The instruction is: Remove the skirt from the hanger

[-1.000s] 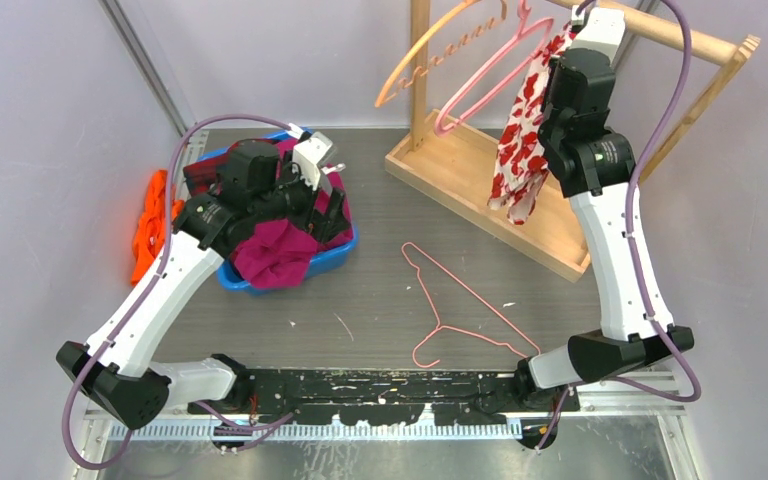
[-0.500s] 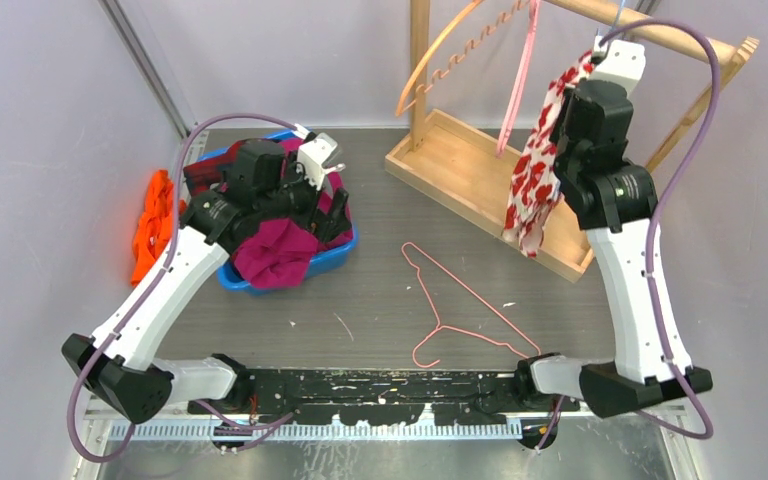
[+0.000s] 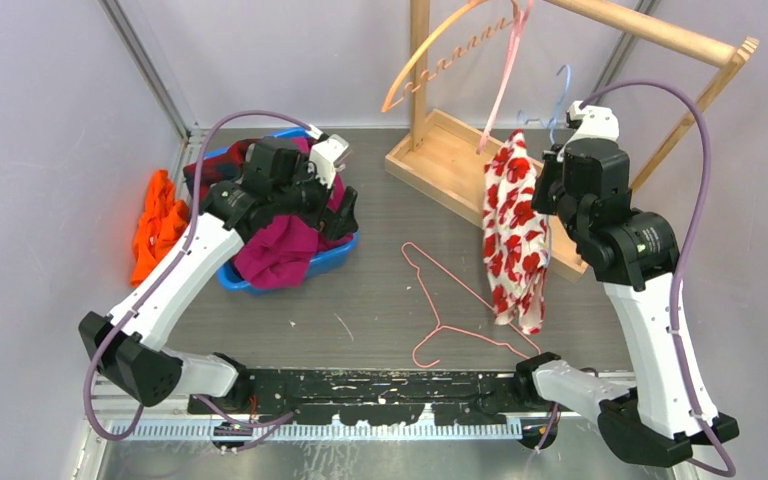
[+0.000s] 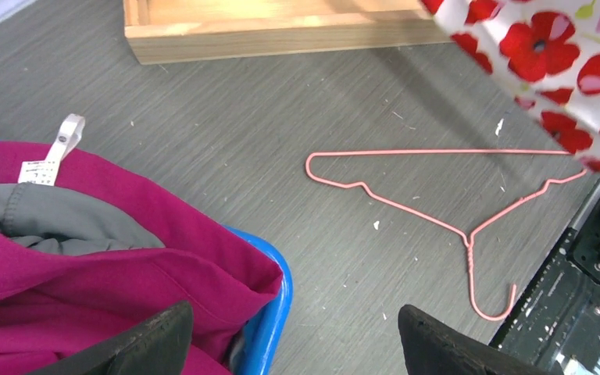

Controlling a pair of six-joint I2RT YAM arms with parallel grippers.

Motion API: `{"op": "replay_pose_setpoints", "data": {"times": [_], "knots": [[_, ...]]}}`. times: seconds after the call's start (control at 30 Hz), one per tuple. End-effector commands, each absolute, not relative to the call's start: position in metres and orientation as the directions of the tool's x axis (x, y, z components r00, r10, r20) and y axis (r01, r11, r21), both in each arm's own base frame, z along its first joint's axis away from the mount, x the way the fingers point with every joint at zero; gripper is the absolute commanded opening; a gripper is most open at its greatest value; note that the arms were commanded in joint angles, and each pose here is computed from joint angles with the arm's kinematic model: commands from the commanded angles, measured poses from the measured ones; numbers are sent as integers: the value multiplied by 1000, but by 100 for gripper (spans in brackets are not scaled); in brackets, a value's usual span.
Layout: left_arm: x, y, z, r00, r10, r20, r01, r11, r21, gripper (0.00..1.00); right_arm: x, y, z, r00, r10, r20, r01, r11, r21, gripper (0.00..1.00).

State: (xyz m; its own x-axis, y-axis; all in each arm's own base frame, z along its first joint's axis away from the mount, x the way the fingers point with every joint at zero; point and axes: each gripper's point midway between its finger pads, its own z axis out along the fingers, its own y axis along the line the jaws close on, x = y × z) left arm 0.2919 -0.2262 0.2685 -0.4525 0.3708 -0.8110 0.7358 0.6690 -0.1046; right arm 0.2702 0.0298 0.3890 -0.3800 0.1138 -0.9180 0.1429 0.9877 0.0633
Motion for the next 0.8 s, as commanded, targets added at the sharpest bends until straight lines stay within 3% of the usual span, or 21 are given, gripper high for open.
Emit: {"op": "replay_pose_setpoints", "data": {"times": [0.0,0.33,0.5,0.77], "knots": [[297,-244,303,-392,304,-868,768,628,-127,100,250,69,394,-428,191,-884,-23,975,222,1],[287,-290,330,-424,192,-885,834,462,-300,100,219,153,433,-578,71,-813,-407,838,363,1],[281,-302,326,-449,177,-876,850,389,-357,99,210,172,449,-563,46,-825,-497,779,382,1],[293,-310,332,-419,114,-901,856,381,-350,99,201,181,461,-553,20,-833,-558,734,387,1]]}}
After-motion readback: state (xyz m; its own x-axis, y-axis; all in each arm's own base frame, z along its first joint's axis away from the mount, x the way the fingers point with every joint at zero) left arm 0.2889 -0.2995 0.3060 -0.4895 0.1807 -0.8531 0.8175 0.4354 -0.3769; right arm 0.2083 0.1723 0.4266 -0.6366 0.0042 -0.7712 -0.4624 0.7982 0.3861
